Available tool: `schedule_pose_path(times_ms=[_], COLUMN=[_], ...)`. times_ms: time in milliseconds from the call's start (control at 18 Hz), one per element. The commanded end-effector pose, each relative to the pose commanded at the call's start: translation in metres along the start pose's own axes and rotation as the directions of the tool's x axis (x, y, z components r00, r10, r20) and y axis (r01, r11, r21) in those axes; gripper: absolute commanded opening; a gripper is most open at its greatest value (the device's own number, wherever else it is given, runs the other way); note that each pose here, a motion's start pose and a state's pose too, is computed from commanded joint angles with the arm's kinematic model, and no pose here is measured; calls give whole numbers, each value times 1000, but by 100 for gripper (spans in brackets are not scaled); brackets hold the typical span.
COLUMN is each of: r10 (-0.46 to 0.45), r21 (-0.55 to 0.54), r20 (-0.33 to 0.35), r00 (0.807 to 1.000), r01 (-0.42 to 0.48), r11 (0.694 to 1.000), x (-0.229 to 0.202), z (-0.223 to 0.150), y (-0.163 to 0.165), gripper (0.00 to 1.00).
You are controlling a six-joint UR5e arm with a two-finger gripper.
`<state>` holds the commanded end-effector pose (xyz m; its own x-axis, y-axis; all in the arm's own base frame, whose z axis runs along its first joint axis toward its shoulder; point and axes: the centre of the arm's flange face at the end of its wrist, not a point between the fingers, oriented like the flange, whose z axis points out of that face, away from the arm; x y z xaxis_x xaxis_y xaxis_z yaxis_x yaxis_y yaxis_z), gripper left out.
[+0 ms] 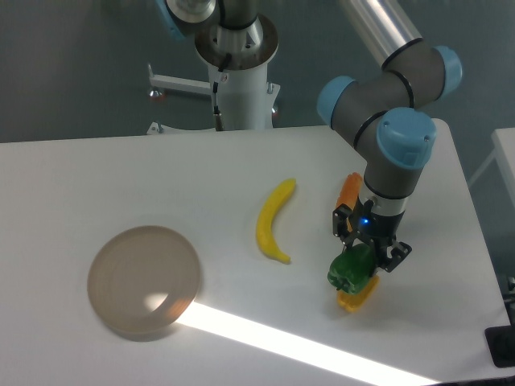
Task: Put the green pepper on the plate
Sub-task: 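Lift the grasped green pepper up from beside the yellow pepper, then carry the green pepper past the banana toward the beige plate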
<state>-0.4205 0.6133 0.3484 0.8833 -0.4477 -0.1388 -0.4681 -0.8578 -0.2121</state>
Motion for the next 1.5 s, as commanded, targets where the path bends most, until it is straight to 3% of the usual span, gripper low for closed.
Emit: schedule_pose_path(times_ms=[500,667,778,1222,1500], r10=[-18,-134,-160,-393,-411], r21=[7,19,23,22,6], r20=[-8,-15,-20,-64,-95], r00=[1000,991,987,917,907], r01=[18,134,161,395,413], r11=[1000,991,987,919,911], x=[12,31,56,160,225], z=[2,-5,-12,-22,-20], y=[-20,-43,-69,-168,-211], gripper=[35,35,35,35,38])
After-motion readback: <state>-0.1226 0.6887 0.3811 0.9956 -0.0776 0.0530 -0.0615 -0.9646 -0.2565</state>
